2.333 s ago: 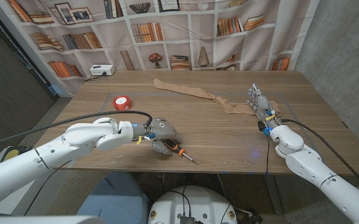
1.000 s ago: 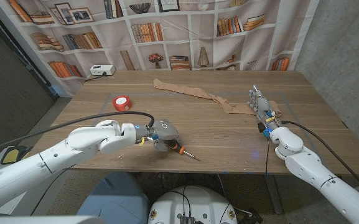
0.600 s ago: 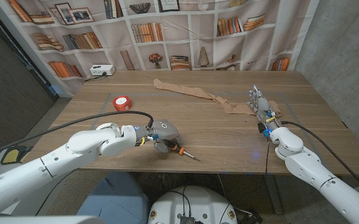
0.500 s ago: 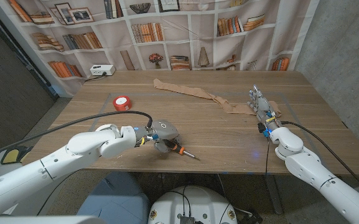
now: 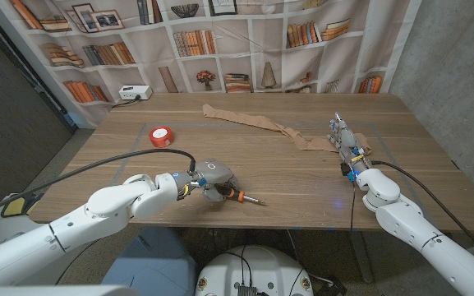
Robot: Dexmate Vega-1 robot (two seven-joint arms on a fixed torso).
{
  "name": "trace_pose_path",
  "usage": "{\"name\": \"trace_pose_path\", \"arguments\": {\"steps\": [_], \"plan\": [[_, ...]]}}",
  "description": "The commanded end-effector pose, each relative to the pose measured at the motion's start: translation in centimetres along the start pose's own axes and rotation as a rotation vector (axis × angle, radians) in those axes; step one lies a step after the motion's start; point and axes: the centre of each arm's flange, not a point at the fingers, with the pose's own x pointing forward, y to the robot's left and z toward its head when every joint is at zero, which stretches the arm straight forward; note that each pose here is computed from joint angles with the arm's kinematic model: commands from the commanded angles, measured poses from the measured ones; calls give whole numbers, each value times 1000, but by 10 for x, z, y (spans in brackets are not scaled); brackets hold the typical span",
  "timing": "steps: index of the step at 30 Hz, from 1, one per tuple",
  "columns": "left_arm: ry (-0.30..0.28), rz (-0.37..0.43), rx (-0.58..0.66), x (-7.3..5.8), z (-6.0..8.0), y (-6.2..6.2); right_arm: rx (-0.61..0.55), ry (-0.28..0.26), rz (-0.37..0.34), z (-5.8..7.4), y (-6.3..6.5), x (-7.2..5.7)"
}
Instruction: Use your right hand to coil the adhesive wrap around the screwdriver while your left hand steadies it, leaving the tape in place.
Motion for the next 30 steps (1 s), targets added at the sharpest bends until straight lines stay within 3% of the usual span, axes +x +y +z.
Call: {"name": "trace_pose_path", "arguments": {"steps": [1,20,30], "plan": [[62,89,-48,-7,-9,18,10,0,-4,-3,0,-1],[90,133,-15,-5,-14,41,19,-5,-13,-3,-5,-2],[124,177,-28,-1,-15,44,16,-21,-12,4,-6,-2]]}}
